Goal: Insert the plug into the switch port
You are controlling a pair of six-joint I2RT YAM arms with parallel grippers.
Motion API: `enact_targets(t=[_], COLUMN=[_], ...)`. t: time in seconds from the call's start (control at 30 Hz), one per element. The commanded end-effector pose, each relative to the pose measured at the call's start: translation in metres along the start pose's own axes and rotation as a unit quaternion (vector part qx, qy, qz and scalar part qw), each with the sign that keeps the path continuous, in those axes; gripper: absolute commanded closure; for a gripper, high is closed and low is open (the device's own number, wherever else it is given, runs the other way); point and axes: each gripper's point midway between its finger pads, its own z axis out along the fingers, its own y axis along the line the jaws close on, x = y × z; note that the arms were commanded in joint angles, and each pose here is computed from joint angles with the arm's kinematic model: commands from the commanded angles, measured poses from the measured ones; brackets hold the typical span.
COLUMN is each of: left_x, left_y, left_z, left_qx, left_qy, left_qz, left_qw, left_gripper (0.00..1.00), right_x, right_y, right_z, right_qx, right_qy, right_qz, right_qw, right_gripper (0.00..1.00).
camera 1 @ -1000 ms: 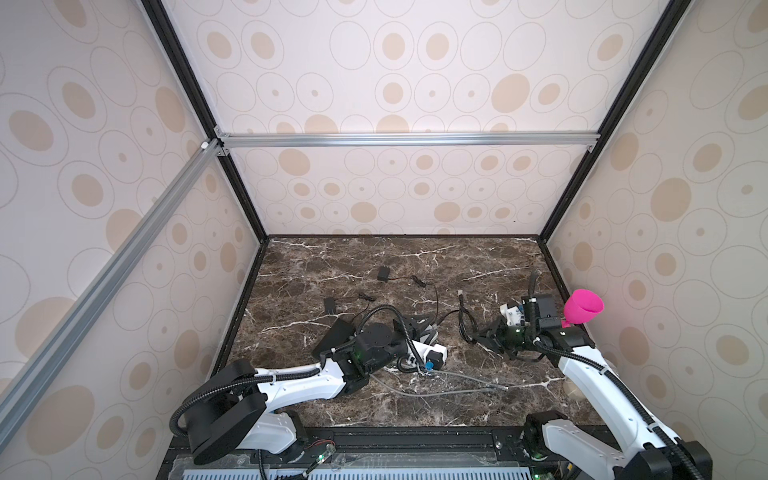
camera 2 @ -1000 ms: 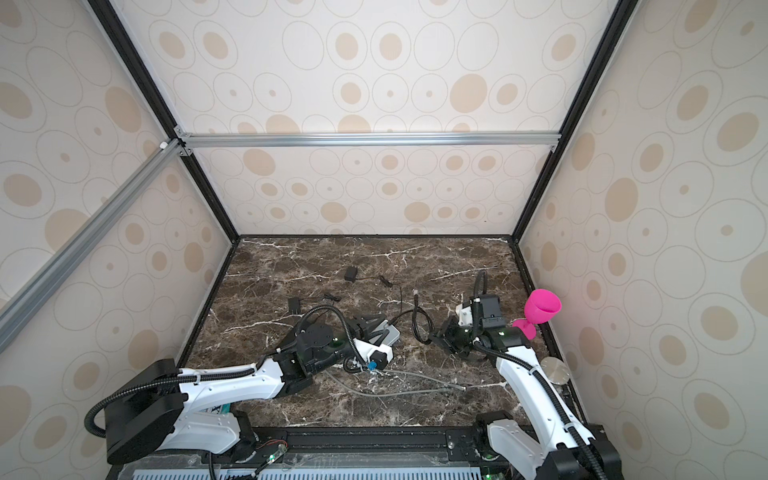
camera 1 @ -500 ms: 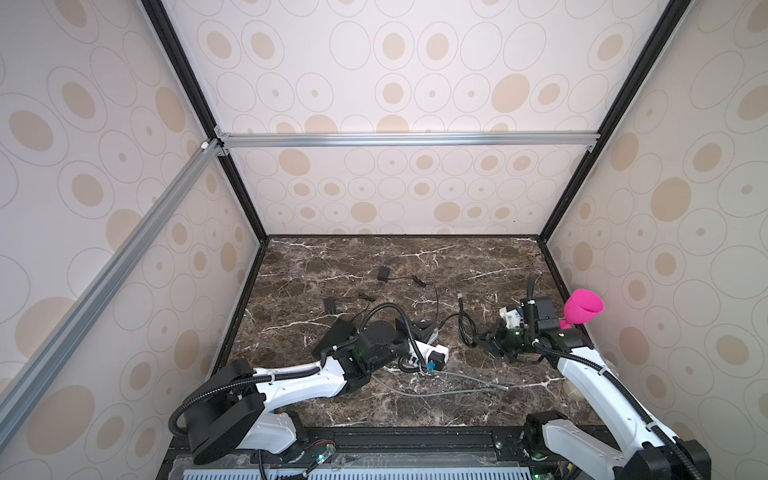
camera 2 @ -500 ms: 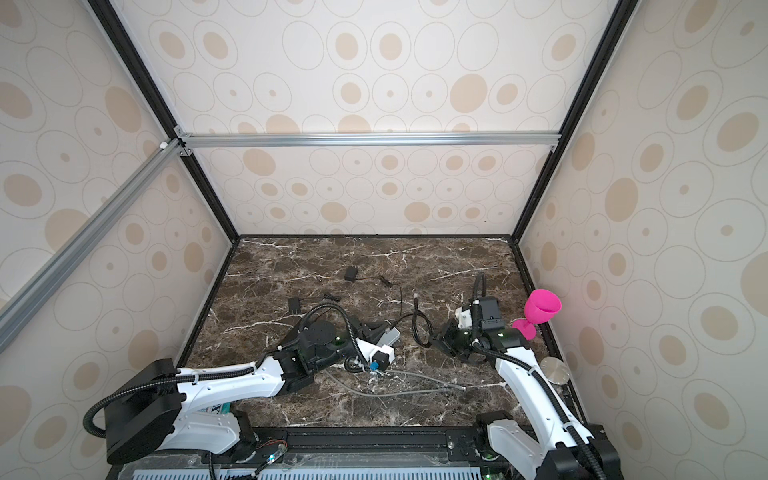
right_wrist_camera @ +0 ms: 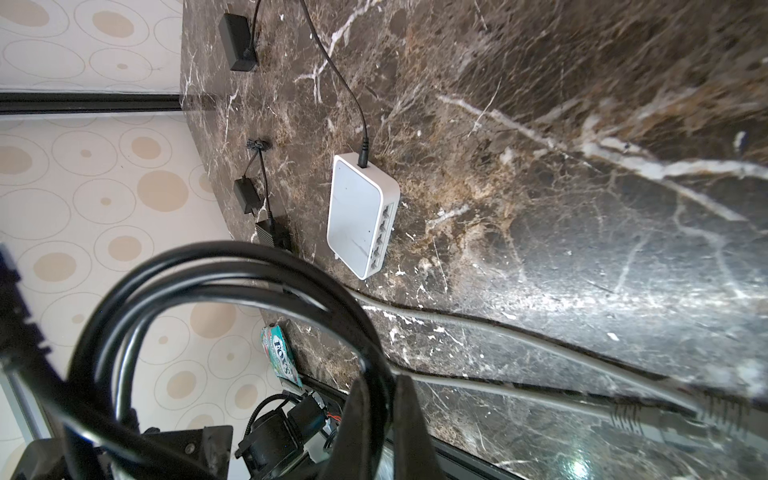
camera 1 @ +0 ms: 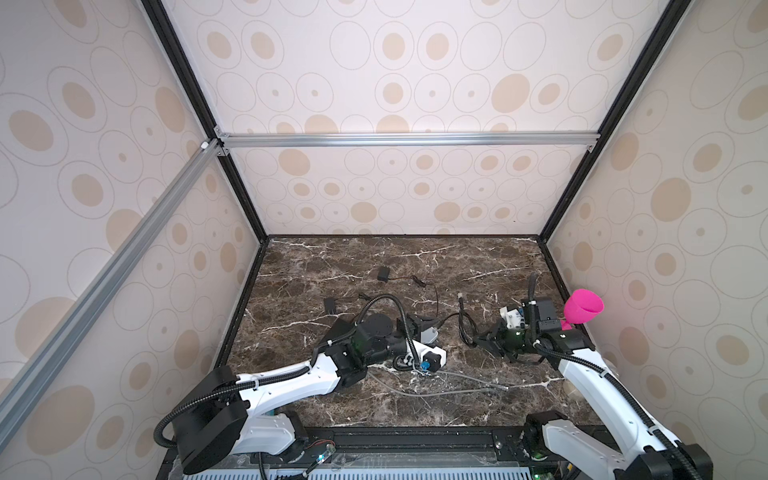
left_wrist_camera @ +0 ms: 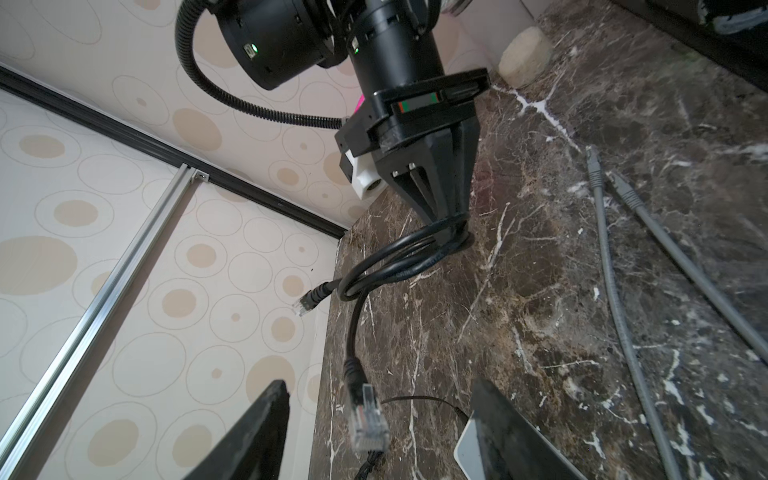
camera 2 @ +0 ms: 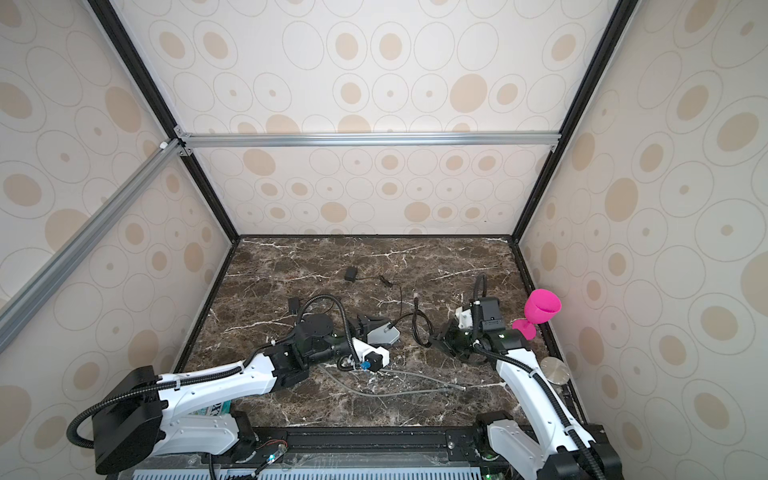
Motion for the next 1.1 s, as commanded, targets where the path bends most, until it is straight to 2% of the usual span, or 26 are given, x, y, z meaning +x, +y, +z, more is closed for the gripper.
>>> enact_targets(t=[0.0, 0.33, 0.5, 0.6, 0.7, 0.9, 1.07], left_x=[-0.016, 0.007, 0.011, 0.008, 0.004, 0.003, -0.002], left_y=[0.01, 0.021, 0.028, 0.033, 0.034, 0.032, 0.035], left_z=[-0.003, 0.001, 0.002, 0.001, 0.001, 0.001, -0.002], left_qx=[0.017, -0.02, -0.038, -0.047, -0.049, -0.05, -0.066], left_qy=[-0.039, 0.015, 0.029, 0.026, 0.02, 0.024, 0.021], left_qz=[-0.028, 0.001, 0.014, 0.017, 0.019, 0.03, 0.047], left_qw=[0.999, 1.0, 0.999, 0.998, 0.998, 0.998, 0.996], left_gripper=[0.35, 0.59, 0.68, 0.68, 0.6, 0.65, 0.65], right_x=[0.006, 0.009, 0.01, 0.011, 0.01, 0.011, 0.011], right_y=[0.006, 0.009, 0.008, 0.007, 0.006, 0.005, 0.002], right_z=[-0.005, -0.007, -0.007, -0.006, -0.005, -0.003, -0.001], right_qx=[-0.007, -0.018, -0.017, -0.017, -0.017, -0.016, -0.013], right_qy=[0.006, 0.007, 0.01, 0.01, 0.01, 0.011, 0.013], right_qz=[-0.005, -0.004, -0.001, 0.0, 0.002, 0.003, 0.007], right_qw=[1.0, 1.0, 1.0, 1.0, 1.0, 1.0, 1.0], right_gripper=[1.0, 1.0, 1.0, 1.0, 1.0, 1.0, 1.0])
